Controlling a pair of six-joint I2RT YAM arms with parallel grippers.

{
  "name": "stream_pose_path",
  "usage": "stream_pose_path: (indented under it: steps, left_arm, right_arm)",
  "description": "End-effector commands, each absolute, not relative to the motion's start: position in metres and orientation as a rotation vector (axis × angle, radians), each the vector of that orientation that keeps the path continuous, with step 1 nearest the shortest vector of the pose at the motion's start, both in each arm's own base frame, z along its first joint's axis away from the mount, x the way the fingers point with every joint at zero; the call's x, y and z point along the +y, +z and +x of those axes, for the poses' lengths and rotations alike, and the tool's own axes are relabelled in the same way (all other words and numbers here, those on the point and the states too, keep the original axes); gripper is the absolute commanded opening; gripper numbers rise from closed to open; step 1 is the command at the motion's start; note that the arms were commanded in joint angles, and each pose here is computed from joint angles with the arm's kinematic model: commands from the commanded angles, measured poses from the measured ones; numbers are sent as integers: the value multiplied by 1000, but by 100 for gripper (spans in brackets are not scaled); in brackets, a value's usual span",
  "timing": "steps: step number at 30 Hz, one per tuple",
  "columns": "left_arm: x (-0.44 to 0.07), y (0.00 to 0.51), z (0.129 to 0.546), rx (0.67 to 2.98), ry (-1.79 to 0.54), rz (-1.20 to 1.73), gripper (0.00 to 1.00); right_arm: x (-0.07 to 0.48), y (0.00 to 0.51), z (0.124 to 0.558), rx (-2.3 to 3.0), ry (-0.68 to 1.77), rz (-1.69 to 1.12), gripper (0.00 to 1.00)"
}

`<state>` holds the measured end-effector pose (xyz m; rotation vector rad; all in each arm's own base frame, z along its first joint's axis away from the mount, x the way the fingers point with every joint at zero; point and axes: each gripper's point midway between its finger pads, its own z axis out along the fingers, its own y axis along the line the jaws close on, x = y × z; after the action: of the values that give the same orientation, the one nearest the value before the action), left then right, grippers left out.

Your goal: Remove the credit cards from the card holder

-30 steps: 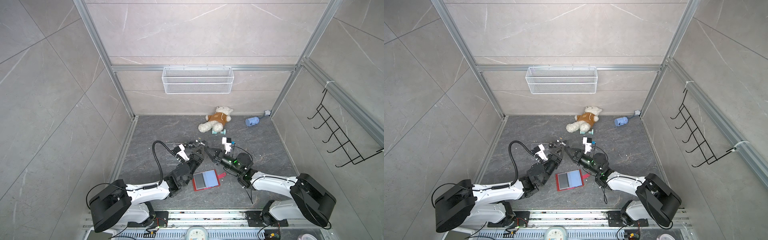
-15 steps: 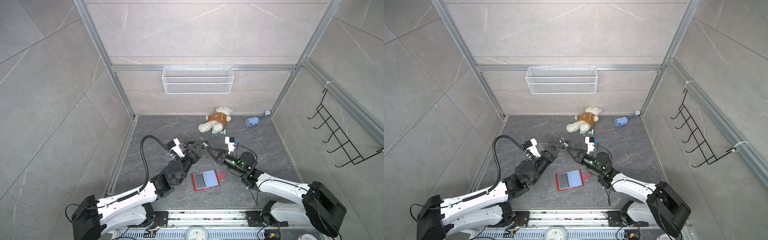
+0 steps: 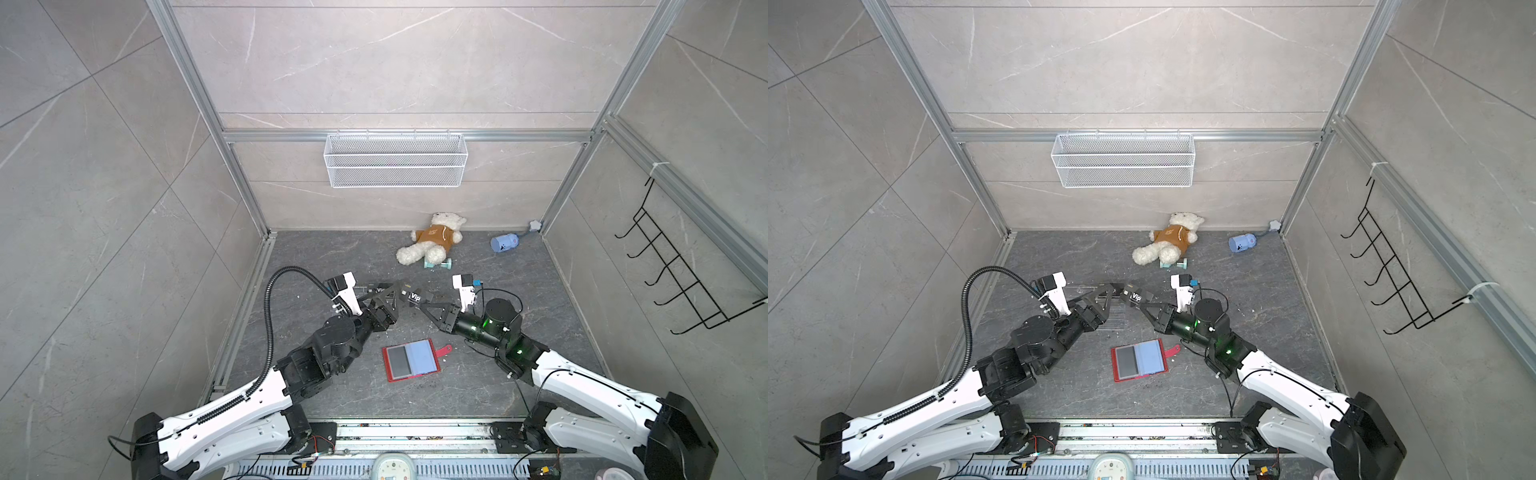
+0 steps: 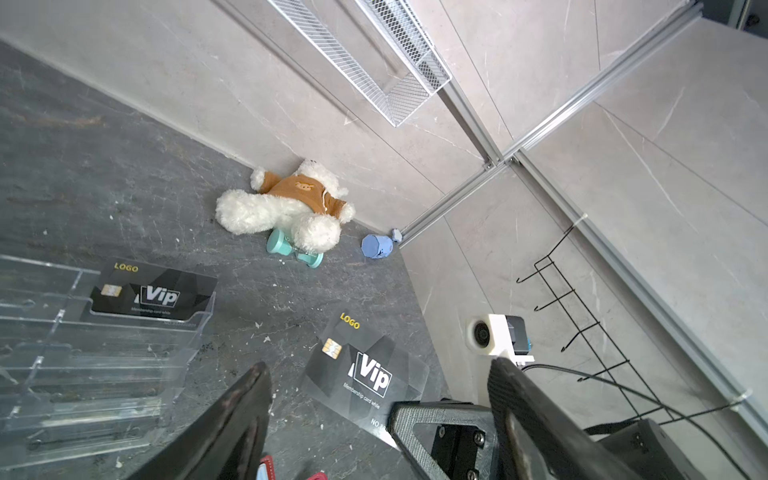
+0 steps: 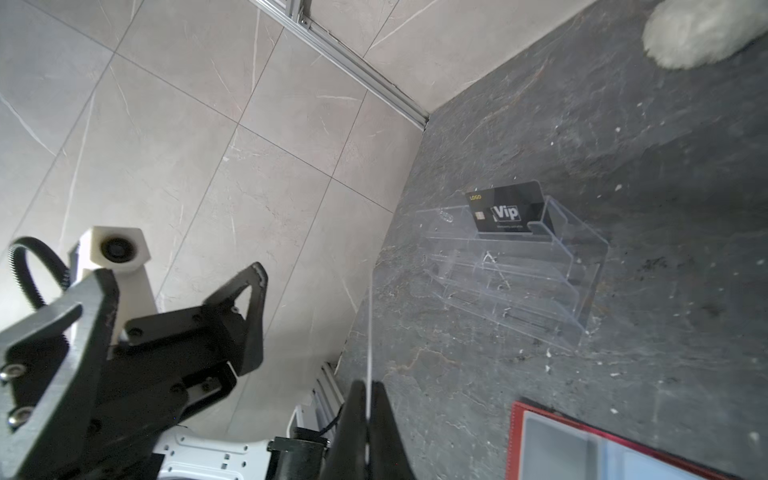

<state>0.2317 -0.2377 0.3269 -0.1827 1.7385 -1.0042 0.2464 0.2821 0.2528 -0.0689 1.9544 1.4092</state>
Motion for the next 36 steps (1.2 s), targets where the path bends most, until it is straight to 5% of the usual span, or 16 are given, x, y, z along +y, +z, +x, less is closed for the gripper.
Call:
stream_pose_path:
  steps: [1, 19, 36]
  left_arm:
    - [-239, 337, 219, 1782, -911, 22, 83]
    - [-243, 354, 167, 1835, -720, 731, 82]
    - [-276, 351, 139, 1767, -989, 1220, 75]
  right_arm:
    - [274, 253, 240, 2018, 1239, -233, 0]
    - [246, 266, 215, 2066, 854, -670, 0]
    - [246, 278, 181, 1880, 815, -953, 0]
